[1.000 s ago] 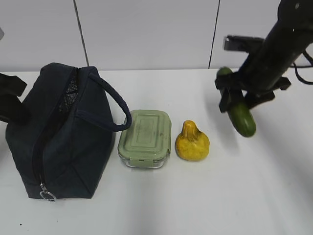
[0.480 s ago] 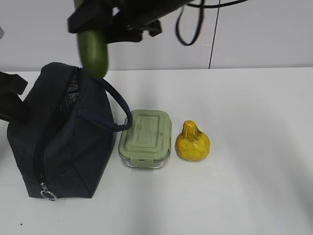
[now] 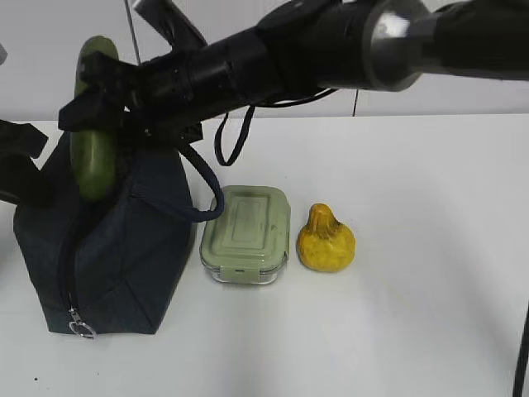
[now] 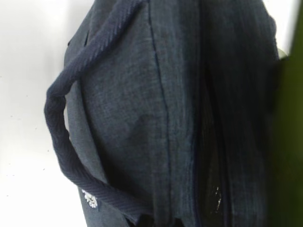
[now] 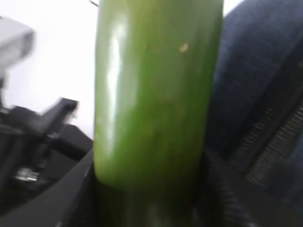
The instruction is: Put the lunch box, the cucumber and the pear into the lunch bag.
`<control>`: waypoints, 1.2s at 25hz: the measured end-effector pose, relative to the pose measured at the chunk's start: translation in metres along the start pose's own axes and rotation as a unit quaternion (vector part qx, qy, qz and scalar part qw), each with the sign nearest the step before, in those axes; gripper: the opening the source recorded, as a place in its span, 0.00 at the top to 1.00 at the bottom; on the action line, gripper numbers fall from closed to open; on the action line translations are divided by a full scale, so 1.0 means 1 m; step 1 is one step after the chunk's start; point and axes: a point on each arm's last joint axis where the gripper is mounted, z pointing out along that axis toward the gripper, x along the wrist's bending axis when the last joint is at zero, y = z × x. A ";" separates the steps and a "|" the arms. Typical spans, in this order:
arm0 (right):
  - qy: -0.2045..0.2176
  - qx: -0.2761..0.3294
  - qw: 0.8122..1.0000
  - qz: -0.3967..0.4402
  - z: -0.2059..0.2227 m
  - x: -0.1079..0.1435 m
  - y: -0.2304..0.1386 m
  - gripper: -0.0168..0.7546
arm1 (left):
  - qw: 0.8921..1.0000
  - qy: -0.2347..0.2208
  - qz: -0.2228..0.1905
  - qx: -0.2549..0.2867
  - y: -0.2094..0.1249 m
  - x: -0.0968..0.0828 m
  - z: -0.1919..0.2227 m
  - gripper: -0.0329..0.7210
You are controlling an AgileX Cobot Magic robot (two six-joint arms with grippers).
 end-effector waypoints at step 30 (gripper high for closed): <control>-0.205 0.100 0.950 -0.211 -0.070 0.035 0.021 0.21 | 1.000 0.002 -0.002 -0.016 0.003 0.000 0.000 0.94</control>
